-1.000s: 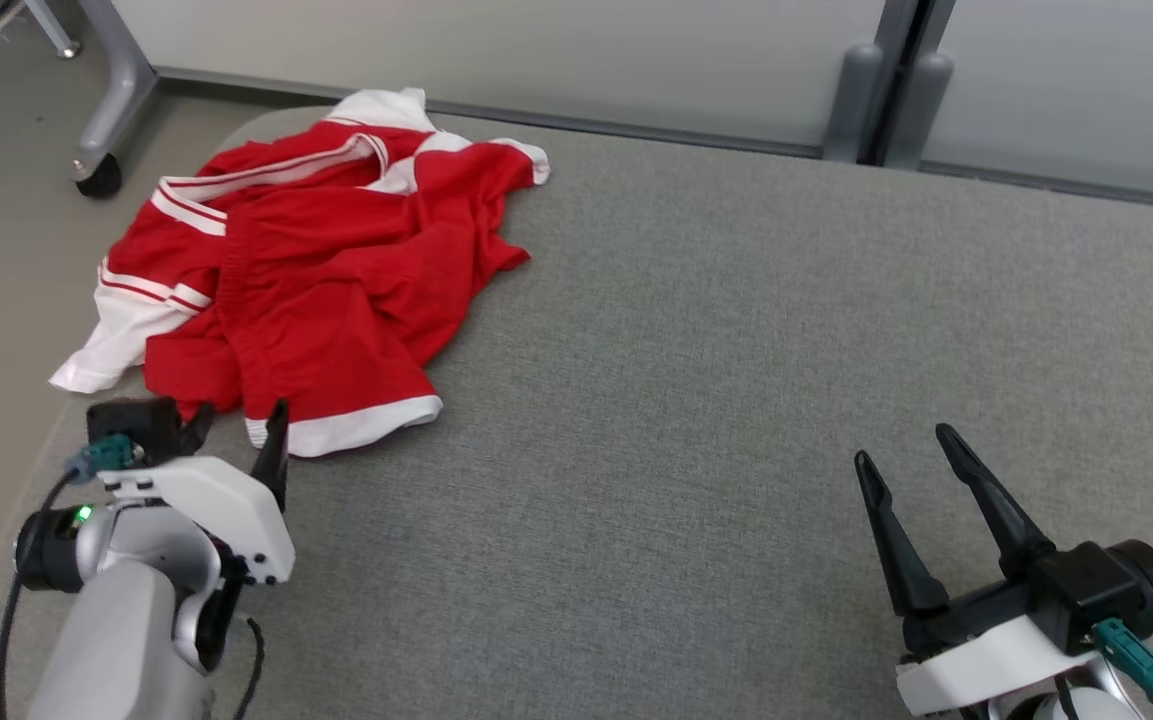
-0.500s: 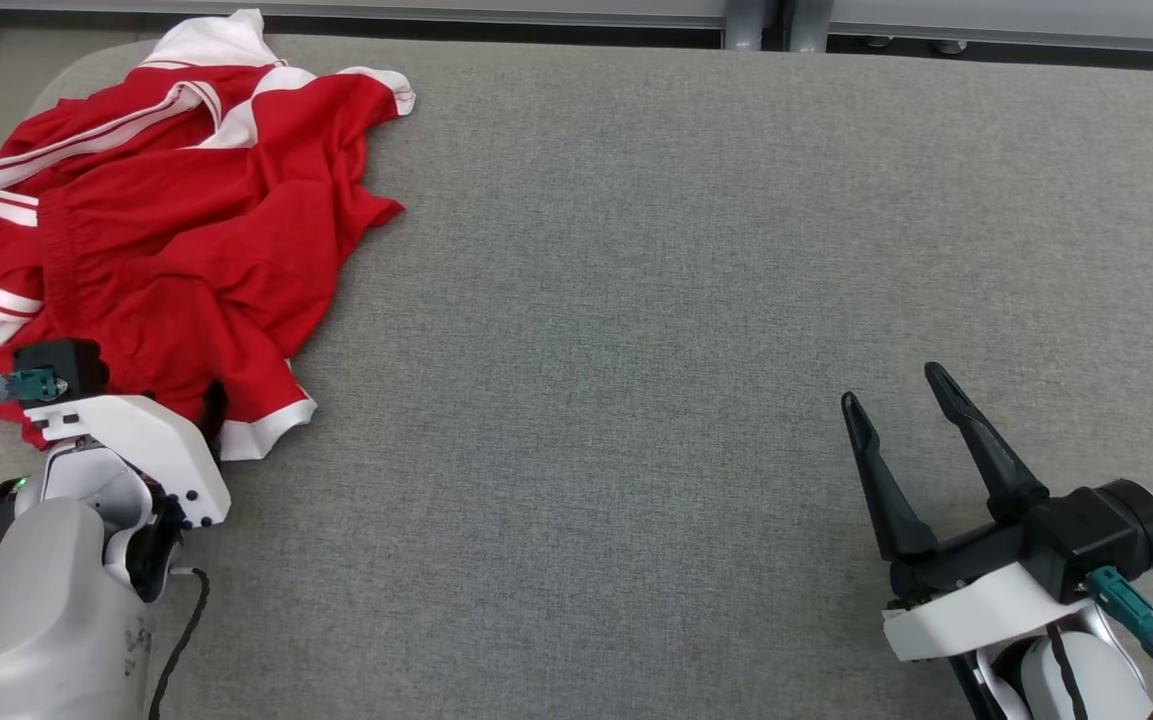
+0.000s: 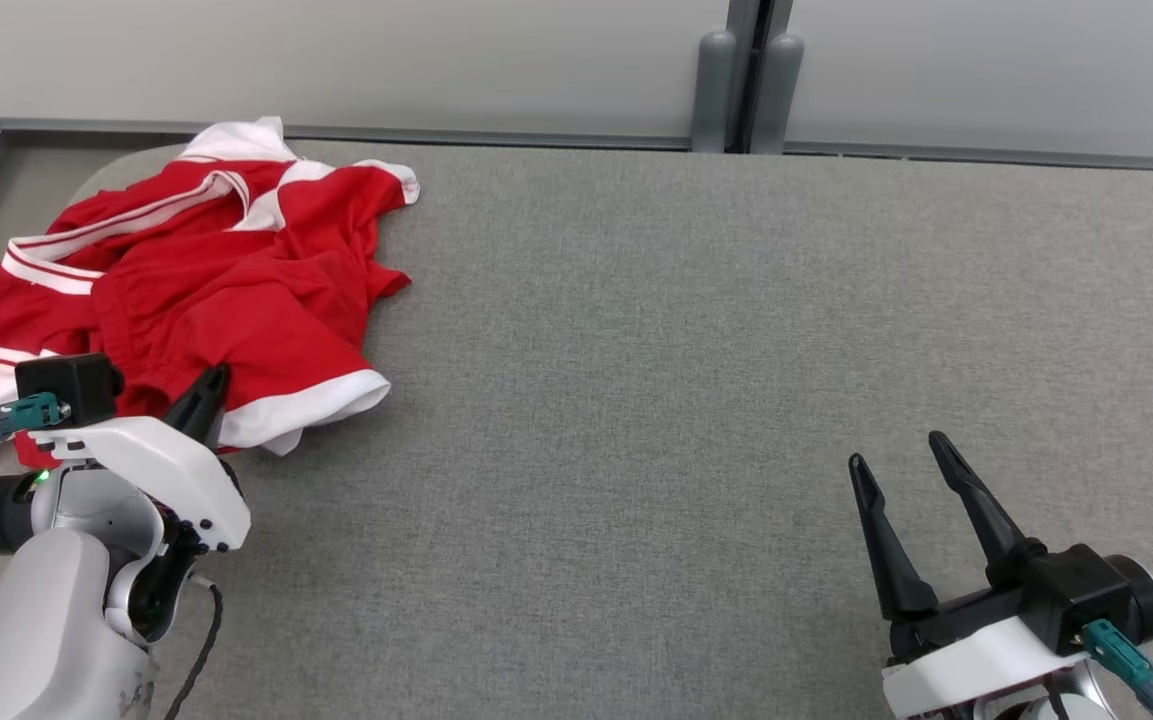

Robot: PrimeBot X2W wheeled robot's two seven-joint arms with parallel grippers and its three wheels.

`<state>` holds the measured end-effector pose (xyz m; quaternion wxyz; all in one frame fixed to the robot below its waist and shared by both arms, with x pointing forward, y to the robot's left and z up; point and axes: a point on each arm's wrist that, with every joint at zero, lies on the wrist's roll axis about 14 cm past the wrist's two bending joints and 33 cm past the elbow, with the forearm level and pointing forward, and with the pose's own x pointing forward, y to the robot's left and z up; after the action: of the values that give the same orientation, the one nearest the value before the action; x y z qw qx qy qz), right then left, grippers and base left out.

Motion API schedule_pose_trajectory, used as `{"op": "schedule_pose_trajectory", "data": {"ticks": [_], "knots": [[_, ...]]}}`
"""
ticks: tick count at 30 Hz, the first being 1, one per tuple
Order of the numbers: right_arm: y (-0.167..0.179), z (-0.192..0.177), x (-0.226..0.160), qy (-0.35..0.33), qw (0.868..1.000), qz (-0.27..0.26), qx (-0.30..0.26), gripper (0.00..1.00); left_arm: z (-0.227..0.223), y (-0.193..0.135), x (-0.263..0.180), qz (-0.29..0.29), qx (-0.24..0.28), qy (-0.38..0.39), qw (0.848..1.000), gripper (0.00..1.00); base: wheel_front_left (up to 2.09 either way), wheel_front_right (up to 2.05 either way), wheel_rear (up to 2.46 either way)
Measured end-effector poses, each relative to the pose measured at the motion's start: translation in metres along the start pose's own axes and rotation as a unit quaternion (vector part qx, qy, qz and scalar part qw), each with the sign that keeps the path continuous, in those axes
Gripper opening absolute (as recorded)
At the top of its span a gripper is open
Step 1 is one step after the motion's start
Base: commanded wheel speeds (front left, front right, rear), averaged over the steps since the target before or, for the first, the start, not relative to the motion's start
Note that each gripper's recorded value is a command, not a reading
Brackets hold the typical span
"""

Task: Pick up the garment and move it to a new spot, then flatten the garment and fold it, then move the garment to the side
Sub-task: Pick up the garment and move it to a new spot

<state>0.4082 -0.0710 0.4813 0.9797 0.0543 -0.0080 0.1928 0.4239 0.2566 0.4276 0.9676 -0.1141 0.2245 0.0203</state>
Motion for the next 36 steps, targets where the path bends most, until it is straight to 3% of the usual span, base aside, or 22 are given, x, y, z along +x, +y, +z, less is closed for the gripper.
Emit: {"op": "schedule_pose_trajectory", "data": {"ticks": [5, 11, 19, 25, 27, 29, 31, 36], "knots": [[-0.002, 0.015, -0.013, -0.018, 1.0, -0.013, -0.001, 1.0, 0.049, -0.067, -0.021, -0.1, 0.012, -0.073, 0.992, 0.0, 0.0, 0.0, 0.0], [-0.019, 0.029, -0.03, -0.035, 0.998, -0.048, -0.005, 1.0, 0.093, -0.184, -0.053, -0.247, 0.024, -0.125, 0.961, 0.0, 0.0, 0.0, 0.0], [-0.051, 0.043, -0.059, -0.053, 0.992, -0.111, 0.002, 1.0, 0.113, -0.315, -0.087, -0.41, 0.013, -0.144, 0.901, 0.0, 0.0, 0.0, 0.0], [-0.077, 0.047, -0.087, -0.056, 0.984, -0.166, -0.002, 1.0, 0.117, -0.389, -0.107, -0.498, 0.003, -0.151, 0.854, 0.0, 0.0, 0.0, 0.0], [-0.09, 0.048, -0.1, -0.057, 0.98, -0.193, -0.005, 1.0, 0.118, -0.416, -0.114, -0.525, -0.023, -0.148, 0.838, 0.0, 0.0, 0.0, 0.0], [-0.095, 0.049, -0.107, -0.056, 0.977, -0.205, -0.006, 1.0, 0.109, -0.428, -0.111, -0.528, -0.032, -0.135, 0.838, 0.0, 0.0, 0.0, 0.0], [-0.099, 0.049, -0.112, -0.056, 0.975, -0.215, -0.006, 1.0, 0.093, -0.433, -0.1, -0.517, -0.026, -0.115, 0.848, 0.0, 0.0, 0.0, 0.0], [-0.101, 0.044, -0.121, -0.049, 0.973, -0.227, 0.0, 1.0, 0.009, -0.394, -0.062, -0.453, -0.035, 0.0, 0.891, 0.0, 0.0, 0.0, 0.0]]}}
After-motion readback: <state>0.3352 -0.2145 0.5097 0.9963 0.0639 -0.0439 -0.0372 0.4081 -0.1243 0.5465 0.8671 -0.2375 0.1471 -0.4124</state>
